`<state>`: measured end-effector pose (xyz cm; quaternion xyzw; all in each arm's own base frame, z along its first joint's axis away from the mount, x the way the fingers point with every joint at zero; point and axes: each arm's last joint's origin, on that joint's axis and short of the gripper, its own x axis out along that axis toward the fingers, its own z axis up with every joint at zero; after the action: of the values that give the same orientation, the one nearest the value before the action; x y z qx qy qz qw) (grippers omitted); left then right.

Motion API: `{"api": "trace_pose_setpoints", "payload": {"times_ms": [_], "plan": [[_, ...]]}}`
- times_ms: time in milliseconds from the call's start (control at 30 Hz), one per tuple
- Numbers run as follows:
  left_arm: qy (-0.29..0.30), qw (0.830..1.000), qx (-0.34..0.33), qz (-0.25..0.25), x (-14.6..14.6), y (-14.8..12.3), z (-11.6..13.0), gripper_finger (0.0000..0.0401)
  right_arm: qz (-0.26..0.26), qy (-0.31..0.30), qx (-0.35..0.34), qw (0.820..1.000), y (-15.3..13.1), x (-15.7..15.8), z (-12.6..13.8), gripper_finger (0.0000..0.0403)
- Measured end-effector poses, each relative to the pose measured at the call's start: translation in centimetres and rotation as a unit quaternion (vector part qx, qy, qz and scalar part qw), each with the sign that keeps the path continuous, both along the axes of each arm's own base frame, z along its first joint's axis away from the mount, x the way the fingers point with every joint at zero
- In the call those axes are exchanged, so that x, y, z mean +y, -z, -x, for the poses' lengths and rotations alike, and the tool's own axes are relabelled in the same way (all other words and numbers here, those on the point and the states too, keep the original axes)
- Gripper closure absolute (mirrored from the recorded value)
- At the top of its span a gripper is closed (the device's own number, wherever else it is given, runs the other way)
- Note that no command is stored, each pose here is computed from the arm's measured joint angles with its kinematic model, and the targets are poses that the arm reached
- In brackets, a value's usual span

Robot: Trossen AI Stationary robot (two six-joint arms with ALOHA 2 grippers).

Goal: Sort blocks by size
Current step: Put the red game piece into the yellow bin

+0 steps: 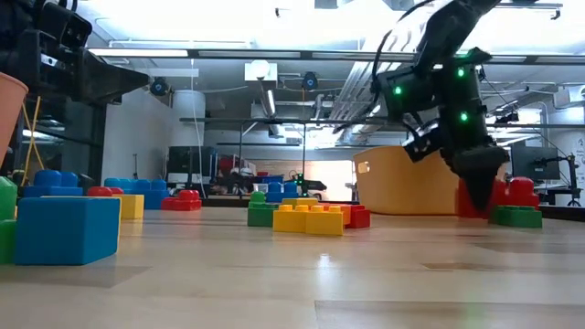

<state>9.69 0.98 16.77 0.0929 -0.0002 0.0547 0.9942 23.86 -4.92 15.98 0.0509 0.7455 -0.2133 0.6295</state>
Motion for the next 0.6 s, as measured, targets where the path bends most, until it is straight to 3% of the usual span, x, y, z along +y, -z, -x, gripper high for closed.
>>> {"api": "trace_pose_setpoints", "payload": {"times_ms": [167, 300, 367, 433, 500, 600], "plan": [[0.0, 1.0, 0.0, 0.0, 0.0, 0.0, 0.0, 0.04, 0.012, -0.002, -0.085, 0.996, -6.1, 0.1, -0.6, 0.0268], [0.0, 1.0, 0.0, 0.0, 0.0, 0.0, 0.0, 0.04, 0.019, -0.022, -0.238, 0.971, -14.0, 0.6, -0.9, 0.0268], [0.0, 1.0, 0.0, 0.0, 0.0, 0.0, 0.0, 0.04, 0.058, -0.018, -0.302, 0.951, -17.7, 0.5, -0.4, 0.0268], [0.0, 1.0, 0.0, 0.0, 0.0, 0.0, 0.0, 0.04, 0.134, 0.004, -0.33, 0.934, -20.3, -0.4, 0.6, 0.0268], [0.0, 1.0, 0.0, 0.0, 0.0, 0.0, 0.0, 0.04, 0.202, 0.032, -0.323, 0.924, -21.7, -1.8, 1.5, 0.0268], [0.0, 1.0, 0.0, 0.0, 0.0, 0.0, 0.0, 0.04, 0.234, 0.083, -0.304, 0.92, -21.8, -4.3, 2.3, 0.0268]]}}
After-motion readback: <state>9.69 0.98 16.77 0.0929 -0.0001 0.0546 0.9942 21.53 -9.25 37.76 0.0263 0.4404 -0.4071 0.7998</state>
